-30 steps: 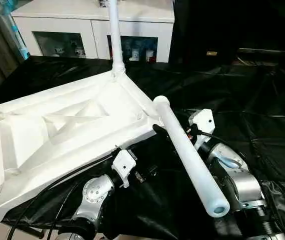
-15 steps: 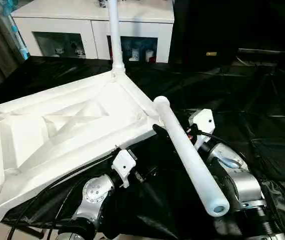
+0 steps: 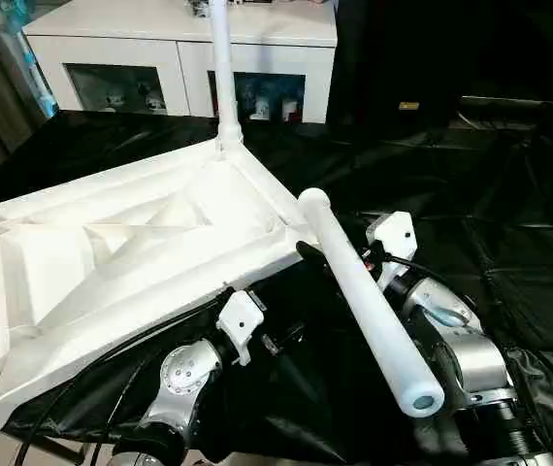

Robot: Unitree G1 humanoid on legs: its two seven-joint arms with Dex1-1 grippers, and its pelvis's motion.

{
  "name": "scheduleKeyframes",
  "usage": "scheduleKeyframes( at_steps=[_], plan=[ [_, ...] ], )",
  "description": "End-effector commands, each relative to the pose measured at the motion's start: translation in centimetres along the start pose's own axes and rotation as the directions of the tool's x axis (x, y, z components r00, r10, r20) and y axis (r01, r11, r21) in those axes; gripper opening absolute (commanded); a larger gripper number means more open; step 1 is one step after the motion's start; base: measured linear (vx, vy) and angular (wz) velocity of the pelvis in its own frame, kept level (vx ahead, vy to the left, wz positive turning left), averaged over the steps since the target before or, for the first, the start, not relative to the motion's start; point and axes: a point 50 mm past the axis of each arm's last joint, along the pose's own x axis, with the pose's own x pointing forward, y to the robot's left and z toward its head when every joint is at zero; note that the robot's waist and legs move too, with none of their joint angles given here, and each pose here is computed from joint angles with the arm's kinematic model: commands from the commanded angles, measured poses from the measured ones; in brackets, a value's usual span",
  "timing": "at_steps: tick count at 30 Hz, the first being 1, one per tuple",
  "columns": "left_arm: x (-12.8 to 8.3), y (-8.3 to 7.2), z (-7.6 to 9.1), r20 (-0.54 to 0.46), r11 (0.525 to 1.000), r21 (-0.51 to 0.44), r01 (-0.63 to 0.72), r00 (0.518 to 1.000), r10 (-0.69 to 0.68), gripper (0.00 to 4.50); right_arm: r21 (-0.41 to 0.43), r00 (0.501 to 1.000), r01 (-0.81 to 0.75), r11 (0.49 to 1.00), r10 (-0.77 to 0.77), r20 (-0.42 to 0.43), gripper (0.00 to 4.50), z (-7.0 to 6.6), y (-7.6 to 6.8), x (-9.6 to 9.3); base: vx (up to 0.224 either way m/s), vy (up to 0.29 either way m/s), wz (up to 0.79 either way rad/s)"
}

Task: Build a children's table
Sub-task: Insert table leg to table base

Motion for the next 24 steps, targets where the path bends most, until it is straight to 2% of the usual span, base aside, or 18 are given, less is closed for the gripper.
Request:
scheduleKeyframes(
  at_steps=[1, 24],
  plan=[
    [2.25, 11.86, 12.16, 0.079, 0.990, -0.007, -0.144, 0.986, 0.144, 4.47, -0.021, 1.000, -0.002, 1.000, 0.002, 0.018, 4.50, 0.73, -0.06, 0.18, 0.000, 0.000, 0.00],
    [2.25, 11.86, 12.16, 0.079, 0.990, -0.007, -0.144, 0.986, 0.144, 4.47, -0.021, 1.000, -0.002, 1.000, 0.002, 0.018, 4.50, 0.73, -0.06, 0.18, 0.000, 0.000, 0.00]
  ],
)
